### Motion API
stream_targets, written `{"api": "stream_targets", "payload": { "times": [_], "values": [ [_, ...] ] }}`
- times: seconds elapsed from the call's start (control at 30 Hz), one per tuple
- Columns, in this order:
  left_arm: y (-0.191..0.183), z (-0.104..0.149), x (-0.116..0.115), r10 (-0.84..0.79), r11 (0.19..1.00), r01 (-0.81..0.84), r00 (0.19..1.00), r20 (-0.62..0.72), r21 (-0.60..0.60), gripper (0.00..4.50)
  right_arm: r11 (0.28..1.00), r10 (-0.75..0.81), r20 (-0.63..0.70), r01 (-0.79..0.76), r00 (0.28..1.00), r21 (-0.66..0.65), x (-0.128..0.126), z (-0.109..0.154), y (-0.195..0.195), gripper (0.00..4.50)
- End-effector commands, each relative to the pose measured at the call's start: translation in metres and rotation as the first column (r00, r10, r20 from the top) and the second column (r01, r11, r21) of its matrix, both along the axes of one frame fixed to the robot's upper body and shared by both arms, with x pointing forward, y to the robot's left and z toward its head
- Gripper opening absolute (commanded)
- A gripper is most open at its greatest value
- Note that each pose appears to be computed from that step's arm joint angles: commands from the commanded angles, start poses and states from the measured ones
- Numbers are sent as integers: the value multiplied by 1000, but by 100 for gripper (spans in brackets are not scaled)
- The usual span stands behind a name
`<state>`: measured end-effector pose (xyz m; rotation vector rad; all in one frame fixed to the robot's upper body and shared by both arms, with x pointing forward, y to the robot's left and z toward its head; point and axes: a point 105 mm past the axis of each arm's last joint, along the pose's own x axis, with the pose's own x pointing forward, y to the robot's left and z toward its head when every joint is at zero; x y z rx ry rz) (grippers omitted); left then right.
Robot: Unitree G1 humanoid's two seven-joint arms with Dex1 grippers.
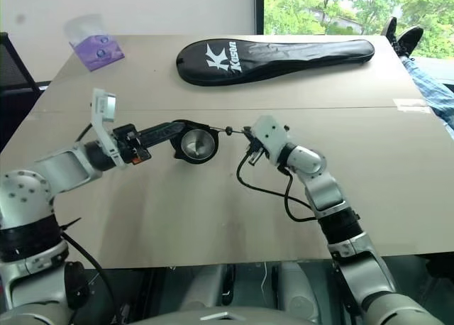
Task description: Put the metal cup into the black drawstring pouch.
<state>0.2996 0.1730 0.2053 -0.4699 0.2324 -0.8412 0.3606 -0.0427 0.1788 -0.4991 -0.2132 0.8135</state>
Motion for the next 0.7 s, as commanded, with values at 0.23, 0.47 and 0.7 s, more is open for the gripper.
{"api": "stream_targets", "payload": {
  "times": [0.23, 0.47, 0.7],
  "values": [
    [0, 14, -4, 128, 981, -112, 988, 92, -157, 335, 994, 100, 353, -109, 930, 8, -32, 162, 12, 0],
    [1, 35, 5, 199, 965, -163, 965, 171, -204, 335, 992, 118, 409, -124, 905, -12, -34, 186, 16, 0],
    [-32, 57, 4, 117, 980, -66, 954, 275, -189, 335, 975, 158, 377, -83, 913, -208, -25, 133, 14, 0]
  ]
}}
